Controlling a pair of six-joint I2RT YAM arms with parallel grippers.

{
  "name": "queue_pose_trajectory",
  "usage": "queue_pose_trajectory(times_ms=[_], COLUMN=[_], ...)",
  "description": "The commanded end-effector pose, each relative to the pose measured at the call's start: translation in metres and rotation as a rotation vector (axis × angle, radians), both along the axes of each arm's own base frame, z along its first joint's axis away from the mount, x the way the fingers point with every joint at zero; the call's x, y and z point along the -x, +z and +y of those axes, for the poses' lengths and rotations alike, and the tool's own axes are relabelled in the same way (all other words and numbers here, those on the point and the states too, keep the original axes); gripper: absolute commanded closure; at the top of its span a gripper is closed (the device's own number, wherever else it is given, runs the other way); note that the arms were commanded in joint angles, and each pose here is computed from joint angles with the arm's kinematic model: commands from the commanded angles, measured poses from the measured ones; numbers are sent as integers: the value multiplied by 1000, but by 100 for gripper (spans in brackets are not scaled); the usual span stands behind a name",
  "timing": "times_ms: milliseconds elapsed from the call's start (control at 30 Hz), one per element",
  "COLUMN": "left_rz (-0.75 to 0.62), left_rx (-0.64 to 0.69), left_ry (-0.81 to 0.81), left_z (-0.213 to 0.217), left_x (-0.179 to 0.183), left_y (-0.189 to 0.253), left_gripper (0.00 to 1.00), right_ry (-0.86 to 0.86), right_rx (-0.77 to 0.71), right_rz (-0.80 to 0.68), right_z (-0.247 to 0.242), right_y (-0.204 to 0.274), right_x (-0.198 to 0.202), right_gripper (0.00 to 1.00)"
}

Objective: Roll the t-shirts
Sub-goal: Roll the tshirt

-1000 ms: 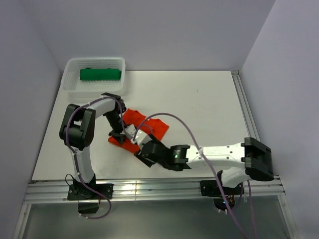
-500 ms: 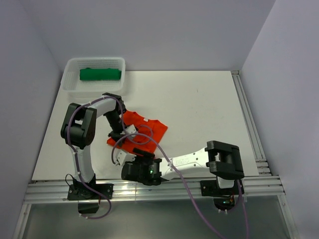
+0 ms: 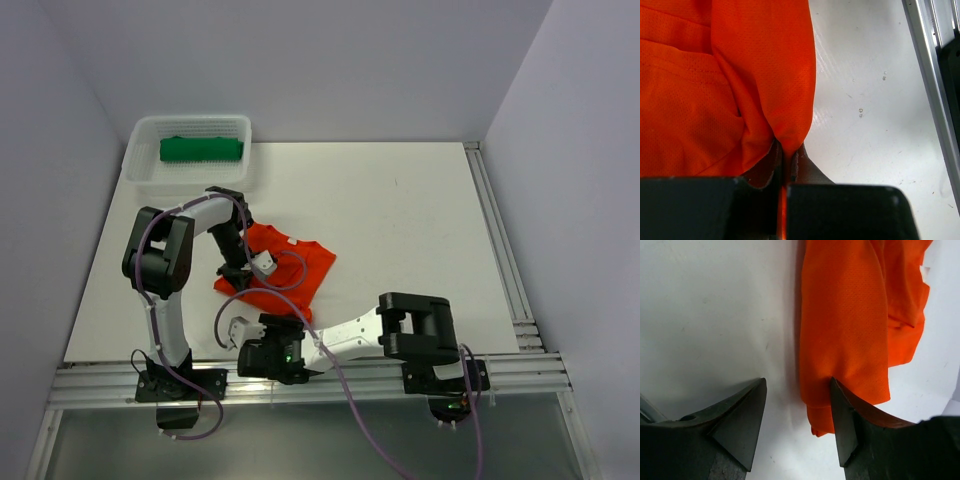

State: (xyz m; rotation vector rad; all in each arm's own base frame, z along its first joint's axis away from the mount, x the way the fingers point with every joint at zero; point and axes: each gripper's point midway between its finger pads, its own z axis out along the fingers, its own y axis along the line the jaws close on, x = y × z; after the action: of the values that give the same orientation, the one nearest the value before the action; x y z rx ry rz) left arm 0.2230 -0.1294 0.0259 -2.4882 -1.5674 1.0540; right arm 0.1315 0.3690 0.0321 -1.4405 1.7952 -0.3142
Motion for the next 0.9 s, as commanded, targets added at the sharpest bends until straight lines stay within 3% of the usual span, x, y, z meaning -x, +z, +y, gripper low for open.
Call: queue_pose_trajectory(times_ms=[0, 300, 400, 500, 633, 767, 867], left_rz=[3, -1, 1, 0, -5, -29, -65], left_rx=[-53, -57, -62, -66, -61, -36, -9], left_ry=[-43, -53, -52, -54, -57, -47, -30], left_z=[10, 12, 13, 14, 14, 10, 6], left_x=[1, 2, 3, 3, 4, 2, 0], left_y=[-14, -14, -14, -14, -13, -5, 5], left_gripper=[100, 100, 100, 100, 100, 97, 81], right_ry=[-12, -44, -49, -48, -66, -52, -29], right_rx=[-5, 57, 61, 49, 47, -39, -135], right_rz=[-34, -59, -41, -13, 25, 143, 261], right_z=[5, 0, 1, 1, 0, 3, 8], right_y=[-5, -23, -27, -30, -35, -33, -20], right_x=[-6, -24, -27, -27, -29, -22, -18], right_gripper=[39, 49, 58, 69, 100, 100, 100])
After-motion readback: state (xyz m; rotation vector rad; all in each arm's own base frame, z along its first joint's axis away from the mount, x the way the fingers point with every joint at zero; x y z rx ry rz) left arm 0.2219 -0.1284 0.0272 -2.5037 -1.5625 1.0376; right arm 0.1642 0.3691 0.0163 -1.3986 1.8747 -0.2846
